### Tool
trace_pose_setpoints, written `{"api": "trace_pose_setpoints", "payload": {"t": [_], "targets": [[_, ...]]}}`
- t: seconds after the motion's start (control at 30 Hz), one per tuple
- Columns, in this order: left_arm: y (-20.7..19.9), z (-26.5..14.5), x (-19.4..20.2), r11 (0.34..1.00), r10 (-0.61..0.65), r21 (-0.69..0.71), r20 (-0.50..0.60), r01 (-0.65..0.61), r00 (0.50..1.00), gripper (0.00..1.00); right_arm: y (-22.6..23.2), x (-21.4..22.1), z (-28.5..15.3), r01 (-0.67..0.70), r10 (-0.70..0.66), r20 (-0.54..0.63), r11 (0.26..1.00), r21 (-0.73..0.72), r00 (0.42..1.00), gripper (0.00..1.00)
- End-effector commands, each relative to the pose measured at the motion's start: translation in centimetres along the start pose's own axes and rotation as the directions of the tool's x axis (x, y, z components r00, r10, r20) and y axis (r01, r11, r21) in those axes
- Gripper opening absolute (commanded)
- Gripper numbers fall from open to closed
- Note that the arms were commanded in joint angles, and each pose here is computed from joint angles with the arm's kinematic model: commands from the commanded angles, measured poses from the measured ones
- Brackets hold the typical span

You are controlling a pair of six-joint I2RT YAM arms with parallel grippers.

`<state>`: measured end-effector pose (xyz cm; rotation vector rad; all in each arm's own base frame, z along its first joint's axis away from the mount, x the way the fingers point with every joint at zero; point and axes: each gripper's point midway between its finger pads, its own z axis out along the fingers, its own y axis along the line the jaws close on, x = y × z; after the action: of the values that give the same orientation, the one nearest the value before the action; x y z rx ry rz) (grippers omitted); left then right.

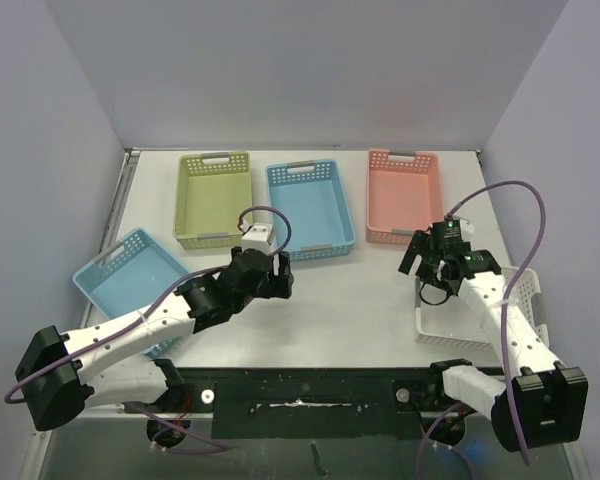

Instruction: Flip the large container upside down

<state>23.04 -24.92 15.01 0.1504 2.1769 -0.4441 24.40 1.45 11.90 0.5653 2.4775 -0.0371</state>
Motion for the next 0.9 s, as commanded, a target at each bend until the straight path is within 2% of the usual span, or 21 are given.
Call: {"api": "trace_pose_setpoints", "payload": {"t": [0.0, 0.07, 0.37, 0.6, 0.73, 0.87], "targets": [[-0.8, -0.1, -3.6, 0.991, -0.103, 0.086, 0.043, 0.099, 0.994, 0.73, 1.7, 0.6, 1.4, 0.040, -0.044, -0.046, 0.996, -0.074, 0.998, 0.99], [-0.2, -0.2, -3.9, 0.989, -0.122, 0.089, 0.050, 0.118, 0.991, 0.73, 1.7, 1.1, 2.0, 0.045, -0.050, -0.056, 0.996, -0.078, 0.997, 0.97], [3.3, -0.2, -5.1, 0.984, -0.175, 0.045, 0.059, 0.172, 0.983, 0.73, 2.6, 2.6, 3.4, 0.071, -0.083, -0.106, 0.991, -0.110, 0.991, 0.44], [3.7, -0.1, -5.8, 0.986, -0.164, 0.027, 0.070, 0.163, 0.984, 0.73, 4.6, 2.9, 2.4, 0.113, -0.127, -0.106, 0.985, -0.131, 0.986, 0.11], [4.3, -0.7, -7.1, 0.987, -0.159, 0.011, 0.095, 0.158, 0.983, 0.73, 8.8, 1.6, -0.9, 0.147, -0.163, -0.057, 0.965, -0.217, 0.985, 0.04], [5.2, -2.3, -10.3, 0.986, -0.165, 0.011, 0.145, 0.165, 0.976, 0.73, 13.0, 0.2, -4.7, 0.118, -0.138, -0.033, 0.929, -0.350, 0.990, 0.00]]}}
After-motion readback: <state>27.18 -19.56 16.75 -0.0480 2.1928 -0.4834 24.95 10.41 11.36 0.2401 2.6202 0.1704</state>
